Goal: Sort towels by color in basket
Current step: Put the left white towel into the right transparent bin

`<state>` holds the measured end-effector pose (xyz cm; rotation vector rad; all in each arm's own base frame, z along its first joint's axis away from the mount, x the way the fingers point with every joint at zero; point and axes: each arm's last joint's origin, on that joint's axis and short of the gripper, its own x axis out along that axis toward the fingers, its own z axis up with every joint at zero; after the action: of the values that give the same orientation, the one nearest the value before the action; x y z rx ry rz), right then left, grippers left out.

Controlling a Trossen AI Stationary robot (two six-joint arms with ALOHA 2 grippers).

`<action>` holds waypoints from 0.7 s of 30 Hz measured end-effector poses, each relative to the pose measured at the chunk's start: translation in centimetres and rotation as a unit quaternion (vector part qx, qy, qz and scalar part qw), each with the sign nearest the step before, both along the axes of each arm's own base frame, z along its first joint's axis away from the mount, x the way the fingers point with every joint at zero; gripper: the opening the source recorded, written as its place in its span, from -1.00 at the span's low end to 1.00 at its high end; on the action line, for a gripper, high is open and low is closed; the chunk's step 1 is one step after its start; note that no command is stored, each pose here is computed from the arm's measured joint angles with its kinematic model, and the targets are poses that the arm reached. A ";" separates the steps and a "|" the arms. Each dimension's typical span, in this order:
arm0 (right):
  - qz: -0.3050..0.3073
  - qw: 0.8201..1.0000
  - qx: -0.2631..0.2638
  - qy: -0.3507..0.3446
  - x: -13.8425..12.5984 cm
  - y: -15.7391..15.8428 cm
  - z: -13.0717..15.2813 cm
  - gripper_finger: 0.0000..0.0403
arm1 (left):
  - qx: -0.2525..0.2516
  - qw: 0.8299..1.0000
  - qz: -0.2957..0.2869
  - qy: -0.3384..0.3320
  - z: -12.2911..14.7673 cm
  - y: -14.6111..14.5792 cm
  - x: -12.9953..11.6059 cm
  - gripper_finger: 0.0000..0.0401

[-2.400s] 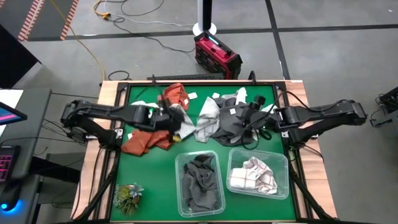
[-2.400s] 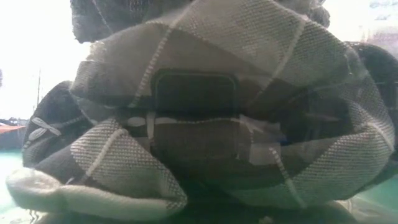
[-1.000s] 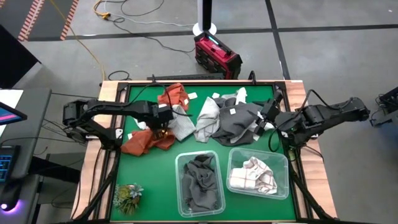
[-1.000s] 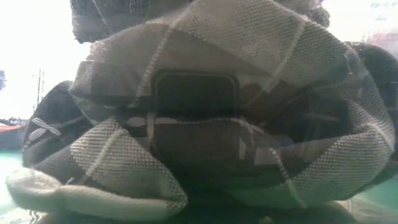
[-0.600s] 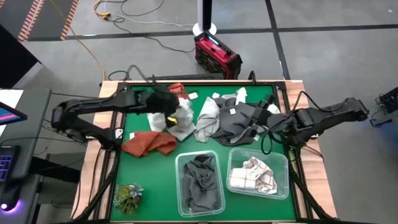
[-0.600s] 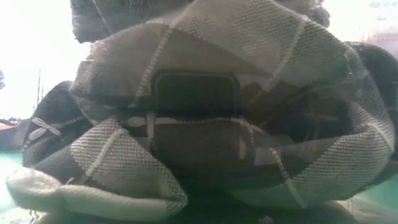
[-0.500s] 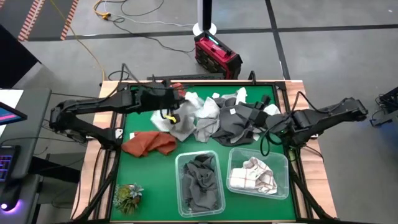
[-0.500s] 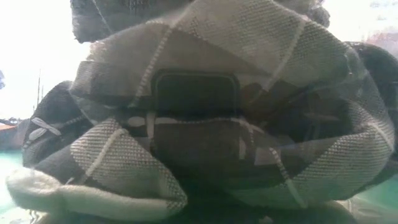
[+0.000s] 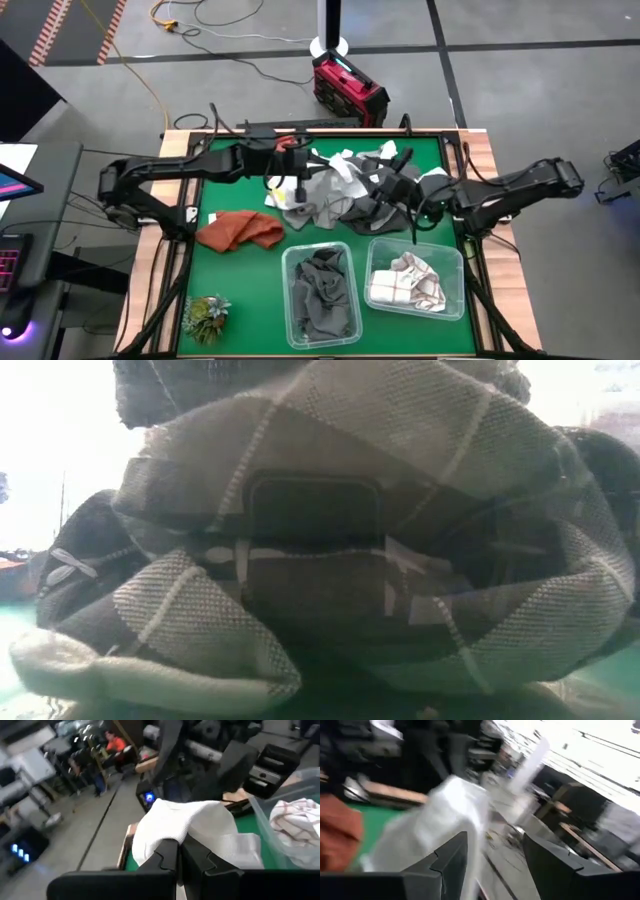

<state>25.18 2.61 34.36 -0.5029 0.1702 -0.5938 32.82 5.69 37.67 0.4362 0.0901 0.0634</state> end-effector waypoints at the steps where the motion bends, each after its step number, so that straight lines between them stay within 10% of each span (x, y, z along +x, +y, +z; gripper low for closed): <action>1: 0.019 1.000 0.006 -0.001 0.2 -0.1 0.0 0.14 | 0.017 1.000 -0.006 -0.004 0.4 -0.2 0.3 -1.00; 21: 0.147 0.983 0.033 -0.108 3.3 -3.6 0.2 0.10 | 0.137 0.963 -0.149 -0.178 6.9 -2.1 3.0 -1.00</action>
<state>28.47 -1.02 34.57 -0.3861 -0.0904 -0.3480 35.85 3.59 44.60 0.7039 -0.3435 -0.1441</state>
